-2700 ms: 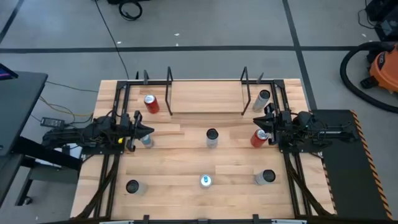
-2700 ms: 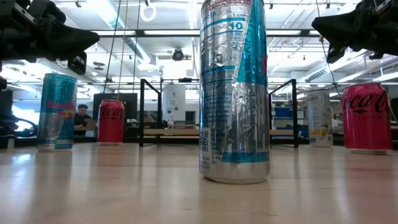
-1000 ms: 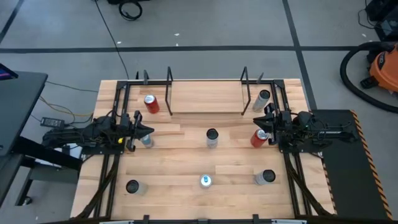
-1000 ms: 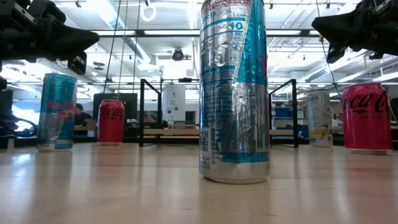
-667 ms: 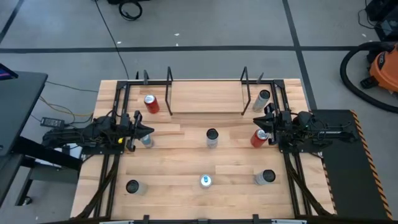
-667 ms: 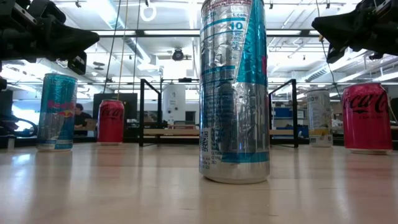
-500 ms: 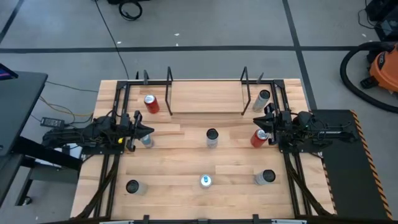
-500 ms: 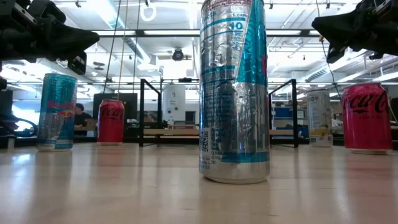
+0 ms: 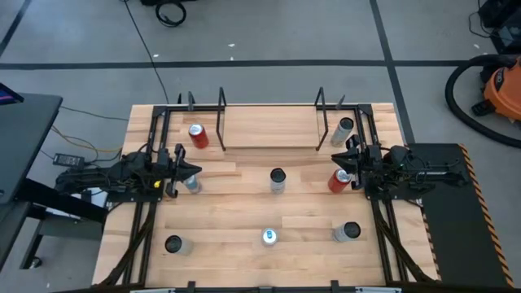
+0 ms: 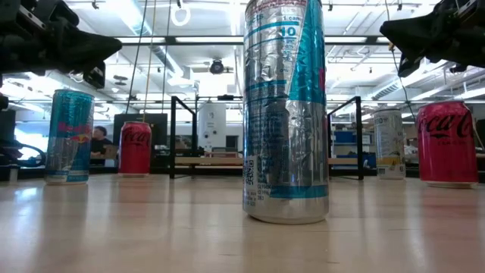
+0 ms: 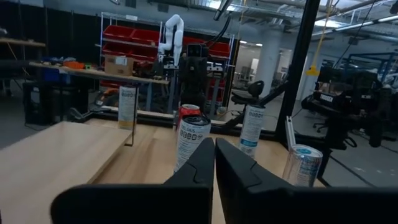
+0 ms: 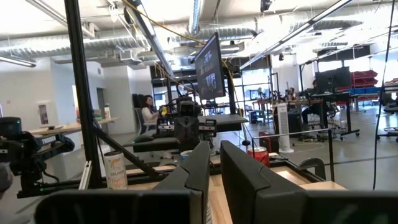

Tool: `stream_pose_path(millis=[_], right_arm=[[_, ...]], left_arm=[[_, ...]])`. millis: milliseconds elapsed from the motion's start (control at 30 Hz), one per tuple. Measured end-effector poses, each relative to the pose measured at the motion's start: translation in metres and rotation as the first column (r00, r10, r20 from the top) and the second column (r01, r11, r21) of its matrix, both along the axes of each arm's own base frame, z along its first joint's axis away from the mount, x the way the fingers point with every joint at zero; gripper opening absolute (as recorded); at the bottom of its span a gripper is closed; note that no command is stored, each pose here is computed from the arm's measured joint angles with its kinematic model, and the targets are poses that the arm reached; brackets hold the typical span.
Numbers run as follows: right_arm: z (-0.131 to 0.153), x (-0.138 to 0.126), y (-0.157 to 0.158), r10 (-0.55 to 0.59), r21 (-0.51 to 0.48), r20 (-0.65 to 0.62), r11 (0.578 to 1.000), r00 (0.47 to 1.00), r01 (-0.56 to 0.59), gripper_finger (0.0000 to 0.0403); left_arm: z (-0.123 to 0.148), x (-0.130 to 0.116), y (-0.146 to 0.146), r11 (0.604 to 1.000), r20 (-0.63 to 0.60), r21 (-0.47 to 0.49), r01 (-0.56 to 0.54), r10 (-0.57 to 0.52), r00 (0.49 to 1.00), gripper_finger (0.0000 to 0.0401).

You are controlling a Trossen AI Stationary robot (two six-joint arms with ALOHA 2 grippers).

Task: Place canned beverage on shelf
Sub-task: Put the top blue soda can on the shelf

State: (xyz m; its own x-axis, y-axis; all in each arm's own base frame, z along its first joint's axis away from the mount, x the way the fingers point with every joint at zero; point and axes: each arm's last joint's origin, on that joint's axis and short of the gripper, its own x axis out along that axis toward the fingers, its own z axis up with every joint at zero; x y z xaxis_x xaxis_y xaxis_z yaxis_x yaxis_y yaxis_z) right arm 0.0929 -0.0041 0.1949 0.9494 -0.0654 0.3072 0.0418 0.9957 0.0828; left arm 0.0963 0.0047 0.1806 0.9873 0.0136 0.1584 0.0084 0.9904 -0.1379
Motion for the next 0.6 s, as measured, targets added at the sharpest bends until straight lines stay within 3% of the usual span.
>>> stream_pose_path(millis=[167,333,600], right_arm=[[0.0000,0.0000,0.0000,0.000,0.000,0.000,1.000,1.000,0.000,0.0048],[0.0001,0.0000,0.0000,0.000,0.000,0.000,1.000,1.000,0.000,0.0048],[-0.0001,0.0000,0.0000,0.000,0.000,0.000,1.000,1.000,0.000,0.0048]], left_arm=[[0.0023,-0.0004,0.0001,0.997,0.023,0.075,-0.018,0.017,1.000,0.0016],[0.0019,-0.0004,0.0016,0.995,0.020,0.072,-0.068,0.067,0.998,0.0021],[0.0016,-0.0003,0.0016,0.986,0.016,0.144,-0.081,0.080,0.997,0.0075]])
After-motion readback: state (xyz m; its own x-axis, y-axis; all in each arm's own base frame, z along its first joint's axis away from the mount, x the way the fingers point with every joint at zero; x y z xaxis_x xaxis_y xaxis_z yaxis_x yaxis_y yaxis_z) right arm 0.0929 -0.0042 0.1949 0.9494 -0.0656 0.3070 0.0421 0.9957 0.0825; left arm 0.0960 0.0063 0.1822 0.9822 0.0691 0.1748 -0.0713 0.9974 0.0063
